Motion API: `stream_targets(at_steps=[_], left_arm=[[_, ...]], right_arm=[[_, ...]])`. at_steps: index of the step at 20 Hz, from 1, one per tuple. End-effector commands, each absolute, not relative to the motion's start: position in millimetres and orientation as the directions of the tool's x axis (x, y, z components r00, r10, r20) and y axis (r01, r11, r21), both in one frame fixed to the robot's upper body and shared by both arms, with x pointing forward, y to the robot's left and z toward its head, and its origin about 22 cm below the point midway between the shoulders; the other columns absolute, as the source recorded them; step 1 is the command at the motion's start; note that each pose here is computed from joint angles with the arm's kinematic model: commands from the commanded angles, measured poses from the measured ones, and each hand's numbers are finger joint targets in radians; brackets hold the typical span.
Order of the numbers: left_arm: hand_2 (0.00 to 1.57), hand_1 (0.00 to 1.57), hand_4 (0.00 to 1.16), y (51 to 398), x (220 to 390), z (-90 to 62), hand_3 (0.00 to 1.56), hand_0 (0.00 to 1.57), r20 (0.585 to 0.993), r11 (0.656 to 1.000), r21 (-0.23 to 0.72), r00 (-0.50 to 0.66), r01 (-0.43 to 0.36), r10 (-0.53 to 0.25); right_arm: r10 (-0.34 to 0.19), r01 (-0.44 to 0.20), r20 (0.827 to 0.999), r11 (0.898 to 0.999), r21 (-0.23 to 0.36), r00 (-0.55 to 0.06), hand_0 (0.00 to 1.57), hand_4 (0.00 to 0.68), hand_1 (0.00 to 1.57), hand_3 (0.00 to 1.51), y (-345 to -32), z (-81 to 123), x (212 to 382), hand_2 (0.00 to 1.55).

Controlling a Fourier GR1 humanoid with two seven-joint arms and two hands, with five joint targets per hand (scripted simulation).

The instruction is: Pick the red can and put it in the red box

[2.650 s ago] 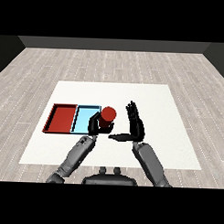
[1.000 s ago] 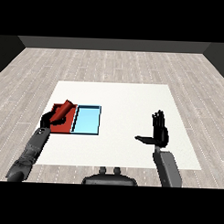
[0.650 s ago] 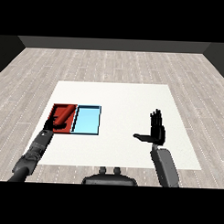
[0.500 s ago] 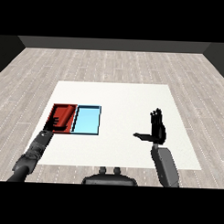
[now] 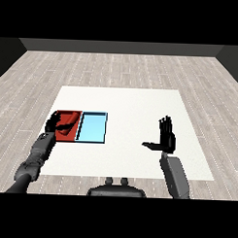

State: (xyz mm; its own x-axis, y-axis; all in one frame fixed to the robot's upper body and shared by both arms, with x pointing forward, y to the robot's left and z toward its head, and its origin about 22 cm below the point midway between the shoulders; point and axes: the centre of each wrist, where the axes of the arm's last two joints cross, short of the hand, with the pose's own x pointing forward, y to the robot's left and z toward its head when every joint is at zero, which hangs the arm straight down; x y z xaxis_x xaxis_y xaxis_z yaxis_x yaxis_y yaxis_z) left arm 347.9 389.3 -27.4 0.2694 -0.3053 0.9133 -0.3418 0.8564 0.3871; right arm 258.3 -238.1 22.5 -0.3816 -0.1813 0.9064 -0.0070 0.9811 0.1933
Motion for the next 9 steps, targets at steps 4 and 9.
stream_targets(at_steps=[4,9], left_arm=[[0.00,0.00,0.00,330.2,375.0,-13.0,0.00,0.00,0.926,0.955,-0.222,-0.348,-0.199,0.143],[0.00,0.00,0.00,277.6,350.7,-40.0,0.00,0.00,0.869,0.962,-0.274,-0.432,-0.017,0.240]], right_arm=[[-0.159,-0.033,0.906,0.987,0.159,-0.393,0.00,0.000,0.00,0.00,-254.7,20.6,258.6,0.00],[-0.150,-0.064,0.906,0.989,0.136,-0.397,0.00,0.000,0.00,0.00,-241.4,9.2,250.3,0.00]])
